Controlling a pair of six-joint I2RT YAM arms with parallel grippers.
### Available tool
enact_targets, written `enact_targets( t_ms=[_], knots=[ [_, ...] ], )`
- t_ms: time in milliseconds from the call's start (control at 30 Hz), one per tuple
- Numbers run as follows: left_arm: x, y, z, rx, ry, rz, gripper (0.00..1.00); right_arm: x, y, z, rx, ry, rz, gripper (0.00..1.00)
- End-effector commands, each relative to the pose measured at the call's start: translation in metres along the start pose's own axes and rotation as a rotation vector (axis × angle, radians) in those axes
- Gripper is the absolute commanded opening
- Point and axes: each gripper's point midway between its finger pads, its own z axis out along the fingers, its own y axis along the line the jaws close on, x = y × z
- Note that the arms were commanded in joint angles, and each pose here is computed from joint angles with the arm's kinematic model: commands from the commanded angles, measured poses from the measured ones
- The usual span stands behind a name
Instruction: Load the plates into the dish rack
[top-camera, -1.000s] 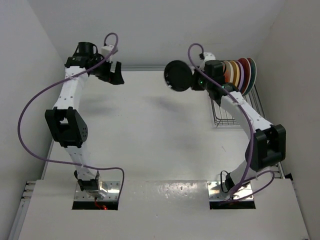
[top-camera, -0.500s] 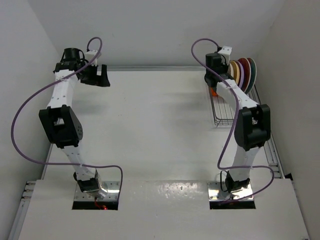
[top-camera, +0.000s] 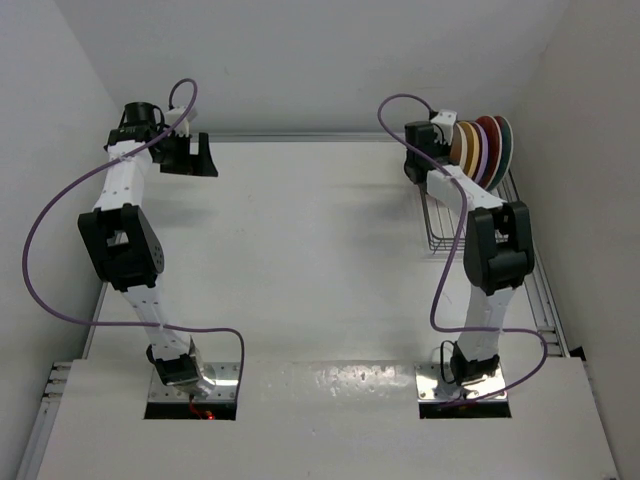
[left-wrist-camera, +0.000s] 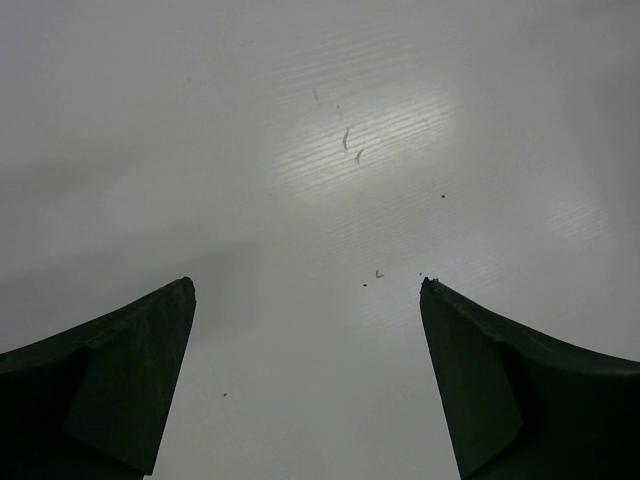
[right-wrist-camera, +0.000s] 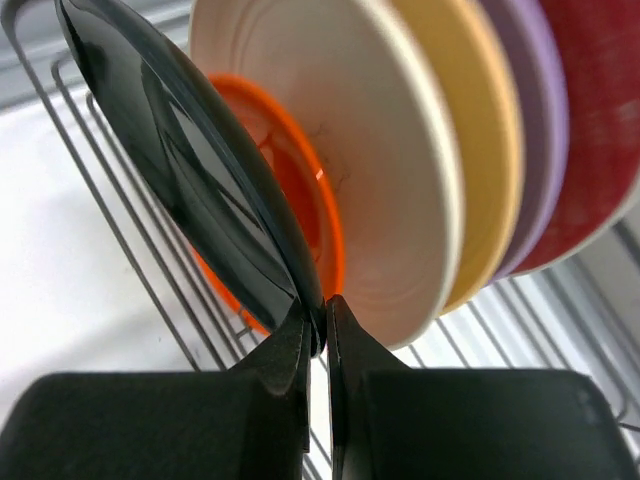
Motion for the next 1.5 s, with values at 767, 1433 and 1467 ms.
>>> enact_targets(
  t_ms=[767,1433,1467],
  knots=[
    [-0.019,-0.005,-0.011,0.018,-0.062,0.019,0.99,0.01,0.007,-0.011,-0.07,0.05,0.127,0.42],
    [-0.019,-0.002,-0.034,-0.07,-0.072,0.063,0.99,-0.077,-0.068,-0.111,-0.486,-0.035,0.397,1.0],
    [-0.019,-0.004,-0.038,-0.072,-0.077,0.066,0.99,-0.06,-0.079,-0.103,-0.47,0.018,0.451,1.0]
  ],
)
